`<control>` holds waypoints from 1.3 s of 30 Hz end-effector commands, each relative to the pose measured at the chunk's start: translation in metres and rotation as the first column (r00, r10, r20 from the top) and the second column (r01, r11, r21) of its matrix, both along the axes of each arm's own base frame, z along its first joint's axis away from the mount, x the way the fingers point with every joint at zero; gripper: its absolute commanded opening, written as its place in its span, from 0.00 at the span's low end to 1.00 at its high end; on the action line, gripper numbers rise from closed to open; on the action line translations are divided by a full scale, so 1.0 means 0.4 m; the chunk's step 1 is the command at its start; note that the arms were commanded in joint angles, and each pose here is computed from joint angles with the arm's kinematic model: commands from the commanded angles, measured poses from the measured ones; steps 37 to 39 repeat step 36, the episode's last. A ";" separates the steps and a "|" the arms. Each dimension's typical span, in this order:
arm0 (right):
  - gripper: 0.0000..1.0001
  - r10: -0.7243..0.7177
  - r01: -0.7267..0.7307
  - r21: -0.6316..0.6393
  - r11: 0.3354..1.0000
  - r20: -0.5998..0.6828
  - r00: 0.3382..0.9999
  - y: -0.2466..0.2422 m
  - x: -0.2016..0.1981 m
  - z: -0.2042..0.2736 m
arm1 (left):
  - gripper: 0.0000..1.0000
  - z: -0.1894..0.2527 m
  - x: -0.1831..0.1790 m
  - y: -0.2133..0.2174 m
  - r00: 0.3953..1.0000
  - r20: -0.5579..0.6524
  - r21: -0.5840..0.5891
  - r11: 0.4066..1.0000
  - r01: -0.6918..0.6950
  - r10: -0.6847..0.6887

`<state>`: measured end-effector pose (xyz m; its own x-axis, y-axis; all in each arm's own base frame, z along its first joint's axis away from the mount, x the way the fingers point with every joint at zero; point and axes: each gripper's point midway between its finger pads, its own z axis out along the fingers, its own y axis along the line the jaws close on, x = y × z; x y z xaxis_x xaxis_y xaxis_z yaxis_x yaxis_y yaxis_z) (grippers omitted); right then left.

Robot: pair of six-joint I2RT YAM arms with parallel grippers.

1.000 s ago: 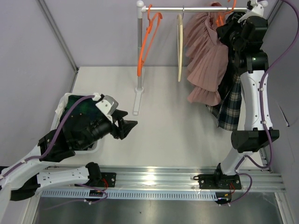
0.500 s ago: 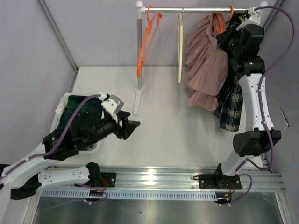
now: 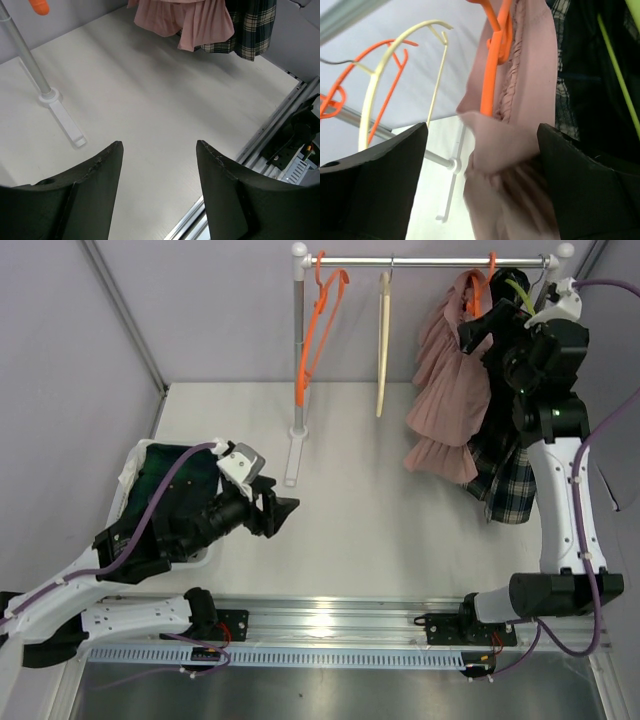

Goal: Place the skirt on the hanger

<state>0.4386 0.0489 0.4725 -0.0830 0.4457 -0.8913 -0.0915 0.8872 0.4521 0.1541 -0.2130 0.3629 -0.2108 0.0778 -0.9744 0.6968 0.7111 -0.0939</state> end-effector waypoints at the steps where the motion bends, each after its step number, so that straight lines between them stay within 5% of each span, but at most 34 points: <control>1: 0.99 -0.001 -0.001 0.041 0.999 0.042 0.999 -0.001 -0.106 0.055 | 0.66 0.034 0.017 0.021 0.997 0.058 -0.030 0.999 -0.042 0.043; 13: 0.99 0.170 -0.173 -0.049 0.984 -0.058 0.984 0.053 -0.356 -0.139 | 0.68 0.037 0.044 0.031 0.991 0.089 -0.012 0.995 -0.099 0.100; 18: 1.00 0.300 -0.305 0.010 0.952 -0.222 0.928 0.113 -0.399 -0.289 | 0.68 0.003 0.050 0.025 0.991 0.073 0.007 0.994 -0.111 0.110; 25: 0.99 0.384 -0.379 0.073 0.922 -0.281 0.879 0.215 -0.497 -0.480 | 0.73 -0.091 0.071 0.047 0.982 0.041 0.046 0.982 -0.184 0.182; 39: 1.00 0.297 -0.320 -0.013 0.947 -0.335 0.894 0.226 -0.539 -0.558 | 0.73 -0.208 0.071 0.064 0.979 -0.021 0.088 0.976 -0.199 0.202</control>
